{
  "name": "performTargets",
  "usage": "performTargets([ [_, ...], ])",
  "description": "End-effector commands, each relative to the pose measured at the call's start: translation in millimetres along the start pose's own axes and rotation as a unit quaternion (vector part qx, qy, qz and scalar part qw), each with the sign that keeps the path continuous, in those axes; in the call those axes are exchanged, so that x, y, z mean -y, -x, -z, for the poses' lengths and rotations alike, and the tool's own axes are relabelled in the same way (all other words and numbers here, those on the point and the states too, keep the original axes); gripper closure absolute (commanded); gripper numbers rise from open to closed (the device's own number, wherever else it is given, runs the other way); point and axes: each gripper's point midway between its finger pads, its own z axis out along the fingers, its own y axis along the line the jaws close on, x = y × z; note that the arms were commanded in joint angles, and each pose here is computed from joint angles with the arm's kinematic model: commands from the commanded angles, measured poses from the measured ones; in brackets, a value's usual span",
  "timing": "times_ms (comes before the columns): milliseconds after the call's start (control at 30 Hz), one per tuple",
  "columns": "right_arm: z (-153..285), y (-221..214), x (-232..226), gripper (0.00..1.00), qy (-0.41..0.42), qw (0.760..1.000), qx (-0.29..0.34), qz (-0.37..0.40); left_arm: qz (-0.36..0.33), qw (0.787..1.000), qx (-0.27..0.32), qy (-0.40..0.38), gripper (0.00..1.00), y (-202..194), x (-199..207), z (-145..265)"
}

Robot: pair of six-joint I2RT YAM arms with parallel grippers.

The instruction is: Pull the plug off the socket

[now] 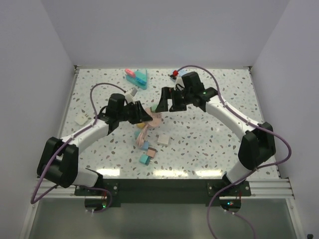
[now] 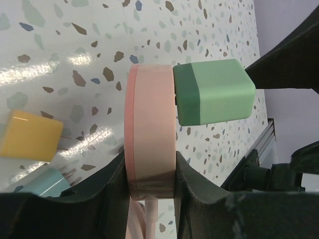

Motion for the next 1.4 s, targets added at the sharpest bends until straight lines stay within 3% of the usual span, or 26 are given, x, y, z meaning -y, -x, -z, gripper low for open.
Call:
performTargets([
  [0, -2.9, 5.2, -5.2, 0.01, -0.009, 1.0, 0.002, 0.018, -0.03, 0.999, 0.01, -0.027, 1.0, 11.3, 22.4, -5.6],
  [233, -26.0, -2.0, 4.4, 0.04, -0.026, 0.999, -0.018, 0.022, -0.036, 0.998, 0.001, -0.053, 1.0, 5.3, 37.7, -11.0],
  [467, -47.5, -4.5, 8.0, 0.23, -0.02, 0.999, -0.032, 0.023, -0.045, 0.997, -0.012, -0.069, 1.0, -2.9, 47.0, -12.3],
  [567, -54.2, -1.3, 7.0, 0.37, -0.014, 0.999, -0.035, 0.023, -0.048, 0.996, -0.019, -0.069, 1.0, -7.6, 47.0, -13.7],
  [600, -54.1, 0.3, 3.7, 0.56, -0.007, 0.999, -0.035, 0.024, -0.049, 0.996, -0.023, -0.068, 1.0, -9.3, 45.8, -14.3],
  [700, -50.5, -1.5, 0.8, 0.92, -0.003, 0.999, -0.044, 0.026, -0.055, 0.997, -0.03, -0.046, 1.0, -13.7, 34.0, -17.5],
  [767, -42.4, -7.1, 0.6, 1.0, -0.007, 0.998, -0.055, 0.027, -0.053, 0.998, -0.031, -0.026, 1.0, -14.8, 25.0, -18.0],
  [1100, 21.6, -15.7, 2.3, 1.0, 0.022, 0.999, -0.038, 0.011, -0.004, 1.0, 0.015, 0.028, 1.0, 13.6, -38.3, -3.0],
  [1367, 29.3, -29.8, 1.4, 1.0, 0.04, 0.998, -0.042, -0.011, -0.001, 1.0, 0.016, 0.026, 1.0, 26.0, -36.7, -4.7],
])
